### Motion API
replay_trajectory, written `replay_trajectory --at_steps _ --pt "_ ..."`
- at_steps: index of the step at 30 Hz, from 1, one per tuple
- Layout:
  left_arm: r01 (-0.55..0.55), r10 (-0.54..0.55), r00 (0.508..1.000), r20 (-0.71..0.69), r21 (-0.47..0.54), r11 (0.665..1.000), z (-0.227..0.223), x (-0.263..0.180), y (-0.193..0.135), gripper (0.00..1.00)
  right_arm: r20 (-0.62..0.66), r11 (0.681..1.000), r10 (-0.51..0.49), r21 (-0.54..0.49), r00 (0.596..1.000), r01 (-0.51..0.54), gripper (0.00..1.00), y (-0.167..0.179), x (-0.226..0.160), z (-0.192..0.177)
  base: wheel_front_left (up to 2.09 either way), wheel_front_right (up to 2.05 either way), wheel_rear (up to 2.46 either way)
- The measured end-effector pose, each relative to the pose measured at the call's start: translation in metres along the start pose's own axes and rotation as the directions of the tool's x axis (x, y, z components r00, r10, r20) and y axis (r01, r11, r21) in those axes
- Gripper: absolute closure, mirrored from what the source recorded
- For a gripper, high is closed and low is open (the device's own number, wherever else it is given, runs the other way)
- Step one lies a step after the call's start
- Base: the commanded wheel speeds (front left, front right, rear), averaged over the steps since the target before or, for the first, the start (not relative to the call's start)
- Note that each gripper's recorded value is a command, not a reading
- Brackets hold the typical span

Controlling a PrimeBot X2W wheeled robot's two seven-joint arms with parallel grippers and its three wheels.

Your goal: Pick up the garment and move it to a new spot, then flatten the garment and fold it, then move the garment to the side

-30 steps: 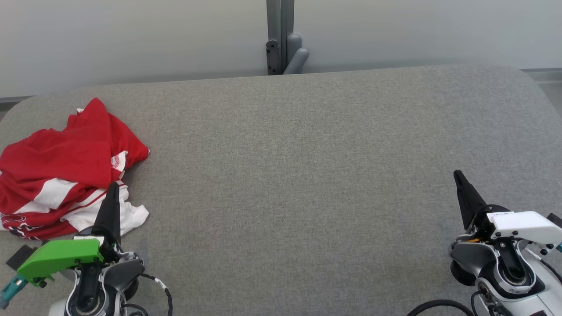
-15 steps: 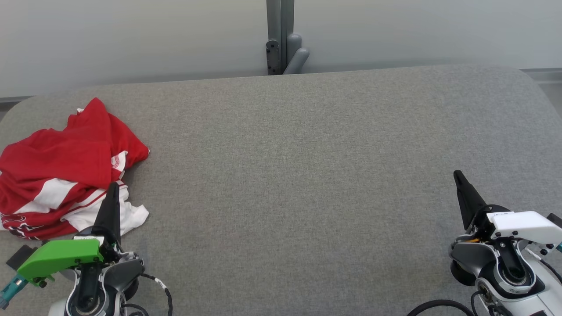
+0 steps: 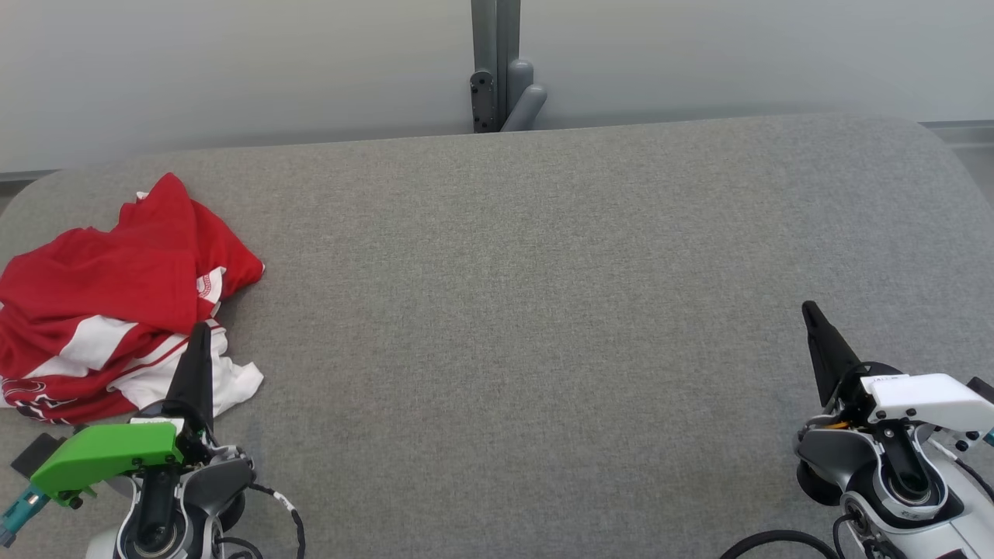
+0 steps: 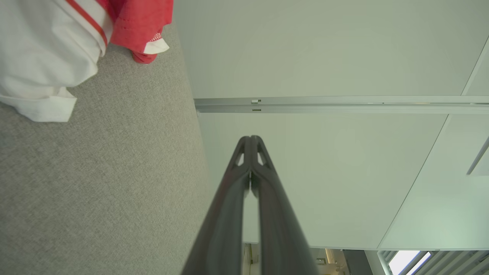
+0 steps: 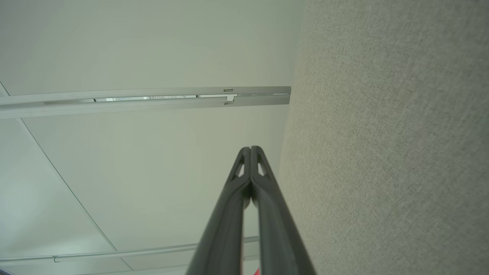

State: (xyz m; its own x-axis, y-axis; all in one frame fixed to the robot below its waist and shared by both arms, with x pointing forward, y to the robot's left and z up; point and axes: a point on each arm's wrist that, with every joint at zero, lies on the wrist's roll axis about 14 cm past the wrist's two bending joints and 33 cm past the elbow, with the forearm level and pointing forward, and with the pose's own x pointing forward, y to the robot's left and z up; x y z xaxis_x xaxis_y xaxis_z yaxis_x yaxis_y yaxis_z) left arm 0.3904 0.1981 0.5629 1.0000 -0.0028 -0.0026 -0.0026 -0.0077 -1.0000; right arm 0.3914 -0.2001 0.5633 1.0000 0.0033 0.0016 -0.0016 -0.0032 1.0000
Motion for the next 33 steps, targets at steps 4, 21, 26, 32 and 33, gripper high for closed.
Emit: replay_trajectory --at_steps 4,21,26,32,33 --pt "0.000 0.000 1.000 0.000 0.000 1.000 0.000 0.000 0.000 1.00 0.000 1.000 0.000 0.000 1.000 0.000 1.00 0.000 0.000 0.000 0.00 0.00 0.00" --pt "-0.071 0.070 0.997 0.024 0.017 0.997 -0.002 -0.011 0.026 0.00 0.006 0.998 -0.036 -0.041 0.999 0.036 0.00 -0.020 -0.010 -0.008 0.00 0.00 0.00" --pt "-0.082 0.080 0.996 0.036 0.077 0.994 -0.001 -0.013 0.029 0.00 0.006 0.989 0.000 -0.145 1.000 0.000 0.00 -0.013 -0.011 -0.010 0.00 0.00 0.00" --pt "-0.088 0.078 0.995 0.057 0.205 0.975 0.003 -0.015 0.030 0.00 -0.017 0.951 0.060 -0.302 0.998 -0.062 0.00 -0.002 -0.013 -0.017 0.00 0.00 0.00" --pt "-0.086 0.074 0.995 0.060 0.232 0.969 0.004 -0.015 0.029 0.00 -0.024 0.941 0.067 -0.329 0.997 -0.072 0.00 -0.001 -0.014 -0.019 0.00 0.00 0.00"
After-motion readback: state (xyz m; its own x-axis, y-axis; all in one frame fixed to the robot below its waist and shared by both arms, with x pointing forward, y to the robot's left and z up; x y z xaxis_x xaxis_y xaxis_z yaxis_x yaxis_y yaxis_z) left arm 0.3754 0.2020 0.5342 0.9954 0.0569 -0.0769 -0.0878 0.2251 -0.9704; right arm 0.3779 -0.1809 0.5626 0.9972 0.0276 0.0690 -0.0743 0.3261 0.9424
